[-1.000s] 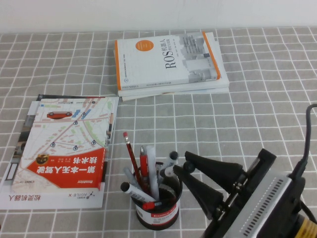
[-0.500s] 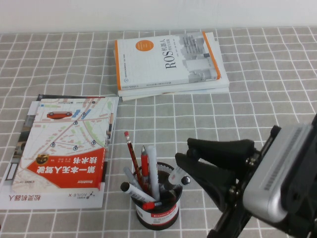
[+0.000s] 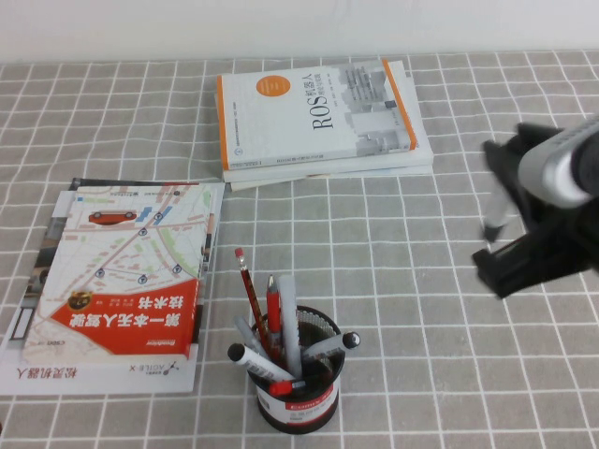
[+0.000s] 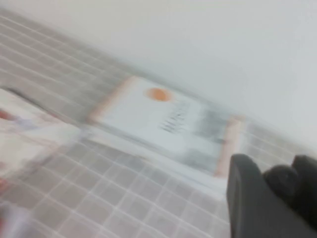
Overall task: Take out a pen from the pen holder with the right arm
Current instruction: 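Take a marker out of the pen holder and lay it on the table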
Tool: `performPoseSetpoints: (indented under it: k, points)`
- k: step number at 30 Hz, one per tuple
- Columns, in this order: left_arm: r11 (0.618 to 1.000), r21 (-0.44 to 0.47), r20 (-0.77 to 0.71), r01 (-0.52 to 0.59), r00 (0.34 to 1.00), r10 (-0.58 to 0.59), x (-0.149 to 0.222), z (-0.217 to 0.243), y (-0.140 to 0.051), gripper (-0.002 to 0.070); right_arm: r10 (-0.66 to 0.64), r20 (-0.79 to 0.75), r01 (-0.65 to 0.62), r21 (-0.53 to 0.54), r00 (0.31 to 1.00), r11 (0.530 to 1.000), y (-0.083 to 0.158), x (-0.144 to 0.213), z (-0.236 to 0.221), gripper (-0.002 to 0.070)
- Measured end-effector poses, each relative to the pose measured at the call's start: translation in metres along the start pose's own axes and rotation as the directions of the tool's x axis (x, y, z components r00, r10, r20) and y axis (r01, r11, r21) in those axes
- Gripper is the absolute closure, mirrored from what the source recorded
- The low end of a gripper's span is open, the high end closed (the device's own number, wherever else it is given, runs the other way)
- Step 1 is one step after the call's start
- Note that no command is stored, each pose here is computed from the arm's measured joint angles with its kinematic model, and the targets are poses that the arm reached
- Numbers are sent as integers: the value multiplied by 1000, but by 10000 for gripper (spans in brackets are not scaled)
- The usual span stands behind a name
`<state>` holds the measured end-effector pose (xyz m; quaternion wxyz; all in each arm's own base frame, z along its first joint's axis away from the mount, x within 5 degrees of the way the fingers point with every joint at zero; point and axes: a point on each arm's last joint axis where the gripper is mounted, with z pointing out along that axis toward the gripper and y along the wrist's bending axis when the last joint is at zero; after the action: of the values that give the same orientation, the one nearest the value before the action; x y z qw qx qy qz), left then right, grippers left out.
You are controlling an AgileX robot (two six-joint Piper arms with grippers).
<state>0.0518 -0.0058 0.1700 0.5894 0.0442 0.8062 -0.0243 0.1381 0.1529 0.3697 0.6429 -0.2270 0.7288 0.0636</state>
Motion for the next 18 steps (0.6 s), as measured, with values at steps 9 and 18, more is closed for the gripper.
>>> performPoseSetpoints:
  k: [9, 18]
  points:
    - [1000, 0, 0, 0, 1000, 0, 0, 0, 0, 678, -79, 36, 81, -55, 996, 995, 4, -8, -1, 557]
    - [1000, 0, 0, 0, 1000, 0, 0, 0, 0, 678, 60, 14, -59, -98, 998, 993, 11, 8, 3, 557]
